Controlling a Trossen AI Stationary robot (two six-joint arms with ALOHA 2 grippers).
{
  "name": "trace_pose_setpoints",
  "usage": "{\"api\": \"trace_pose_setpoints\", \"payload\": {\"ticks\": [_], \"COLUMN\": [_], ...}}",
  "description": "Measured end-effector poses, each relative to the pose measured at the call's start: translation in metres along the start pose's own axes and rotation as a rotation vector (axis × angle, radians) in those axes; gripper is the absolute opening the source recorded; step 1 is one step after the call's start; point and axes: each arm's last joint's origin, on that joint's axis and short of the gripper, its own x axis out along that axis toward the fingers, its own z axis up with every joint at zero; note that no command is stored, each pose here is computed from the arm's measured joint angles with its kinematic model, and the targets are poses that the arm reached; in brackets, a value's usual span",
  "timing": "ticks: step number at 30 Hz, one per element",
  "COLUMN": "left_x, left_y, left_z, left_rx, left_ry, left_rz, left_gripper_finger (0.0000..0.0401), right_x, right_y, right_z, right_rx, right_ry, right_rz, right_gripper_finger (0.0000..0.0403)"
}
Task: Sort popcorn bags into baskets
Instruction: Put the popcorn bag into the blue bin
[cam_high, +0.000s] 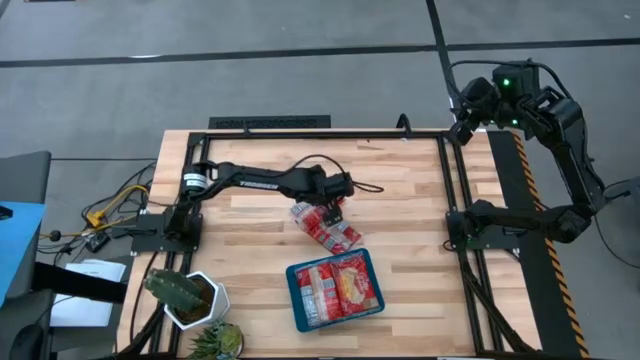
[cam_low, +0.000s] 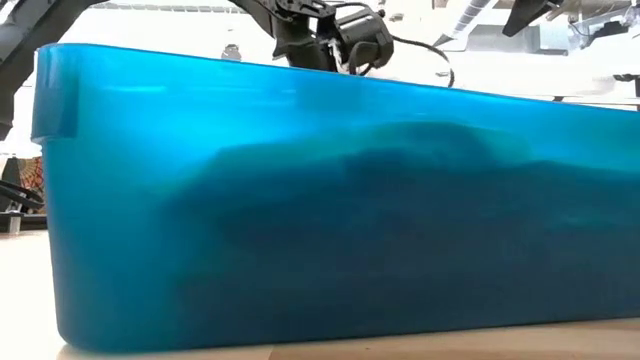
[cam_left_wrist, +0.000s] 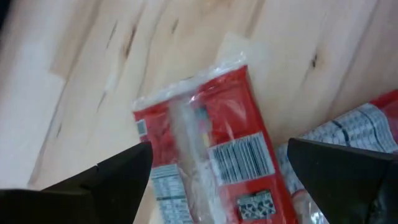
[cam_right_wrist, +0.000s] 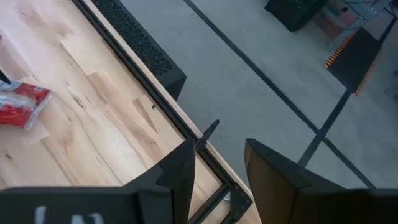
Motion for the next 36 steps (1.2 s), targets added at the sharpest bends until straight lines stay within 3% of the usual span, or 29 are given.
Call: {"api": "trace_pose_setpoints", "payload": {"ticks": [3, 9, 18, 23, 32, 36], "left_x": [0.005, 0.019, 0.036, 0.042, 0.042, 0.029], "left_y": [-0.006, -0.019, -0.015, -0.008, -0.003, -0.002], "left_z": [-0.001, -0.011, -0.022, -0.030, -0.030, -0.025], "left_rx": [0.005, 0.055, -0.089, -0.139, -0.109, -0.135], "left_ry": [-0.005, 0.055, 0.133, 0.214, 0.232, 0.261], "left_rz": [0.046, 0.017, 0.093, 0.117, 0.101, 0.020], "left_gripper_finger": [0.0361, 0.0361, 0.0342, 0.0259, 0.0032, 0.0023], "right_x": [0.000, 0.000, 0.000, -0.001, -0.001, -0.001], "right_y": [0.000, 0.000, 0.000, 0.000, 0.000, 0.000], "right_z": [0.000, -0.001, -0.001, -0.001, -0.001, -0.001], "right_rx": [-0.002, -0.002, 0.015, 0.017, 0.017, 0.017], "right_ry": [0.002, 0.005, 0.006, 0.006, 0.006, 0.006], "right_rz": [0.003, 0.005, 0.003, 0.003, 0.003, 0.003], "right_gripper_finger": [0.0160, 0.0157, 0.0159, 0.0145, 0.0115, 0.0108]}}
